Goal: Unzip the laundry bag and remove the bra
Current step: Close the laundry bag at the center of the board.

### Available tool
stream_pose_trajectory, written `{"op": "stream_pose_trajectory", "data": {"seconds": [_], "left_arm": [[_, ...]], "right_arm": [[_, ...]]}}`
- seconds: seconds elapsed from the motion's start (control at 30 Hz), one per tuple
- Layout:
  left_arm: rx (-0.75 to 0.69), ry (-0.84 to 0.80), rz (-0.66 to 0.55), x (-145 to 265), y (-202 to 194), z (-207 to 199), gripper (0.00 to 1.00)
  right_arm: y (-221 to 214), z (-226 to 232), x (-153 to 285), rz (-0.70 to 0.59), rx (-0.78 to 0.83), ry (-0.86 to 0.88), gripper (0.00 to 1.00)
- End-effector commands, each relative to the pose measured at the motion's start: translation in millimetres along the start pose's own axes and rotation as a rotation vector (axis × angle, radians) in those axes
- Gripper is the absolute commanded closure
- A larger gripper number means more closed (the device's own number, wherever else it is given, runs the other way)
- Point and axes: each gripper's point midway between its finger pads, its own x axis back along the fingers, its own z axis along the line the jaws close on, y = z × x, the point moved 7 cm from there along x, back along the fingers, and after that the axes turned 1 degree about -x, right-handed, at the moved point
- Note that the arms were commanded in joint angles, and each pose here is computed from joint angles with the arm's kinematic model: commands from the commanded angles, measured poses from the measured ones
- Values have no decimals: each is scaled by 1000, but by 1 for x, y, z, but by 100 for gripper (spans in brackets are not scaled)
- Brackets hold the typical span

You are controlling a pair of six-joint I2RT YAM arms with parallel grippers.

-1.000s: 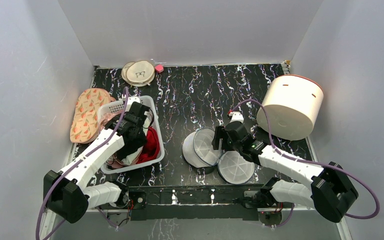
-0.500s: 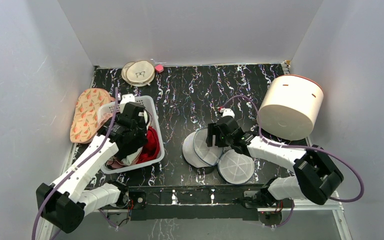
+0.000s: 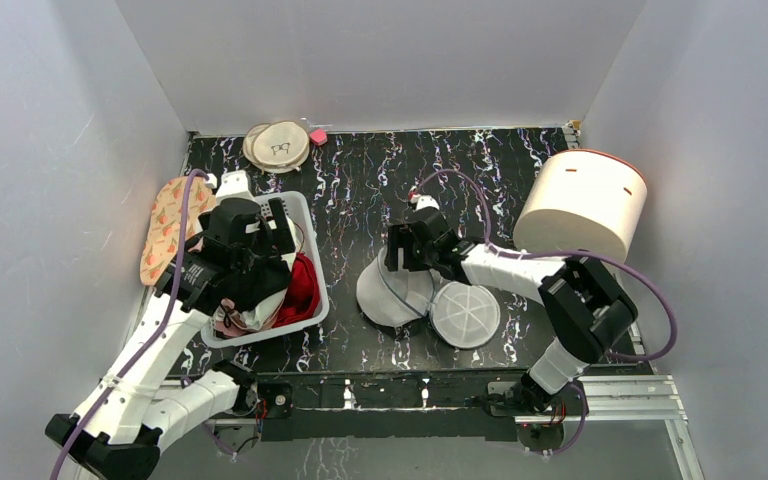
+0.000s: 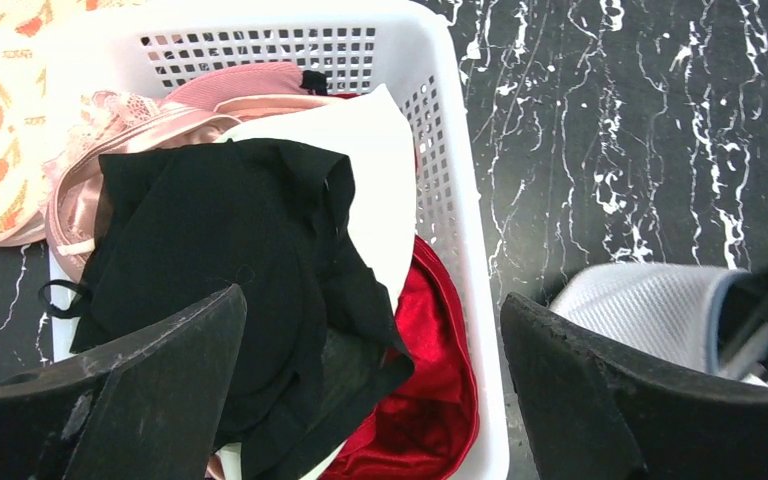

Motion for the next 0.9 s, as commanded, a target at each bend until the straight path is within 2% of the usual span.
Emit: {"op": "stream_pose_trajectory", "data": {"seconds": [0.0, 0.33, 0.57, 0.7, 0.87], "left_arm": [[-4, -60, -13, 13, 7, 0, 2], [-25, -248, 39, 8, 2, -25, 2], [-37, -421, 58, -4, 3, -53, 2], [-33, -611, 85, -6, 2, -78, 2], [14, -848, 124, -10, -5, -112, 2]], "right_arm": [[43, 30, -6, -105, 6, 115, 29], [53, 28, 16, -125, 57, 81, 26], [48, 6, 67, -191, 87, 0, 14], [43, -8, 97, -228, 81, -49, 13], [54, -17, 152, -395, 26, -72, 12]]}}
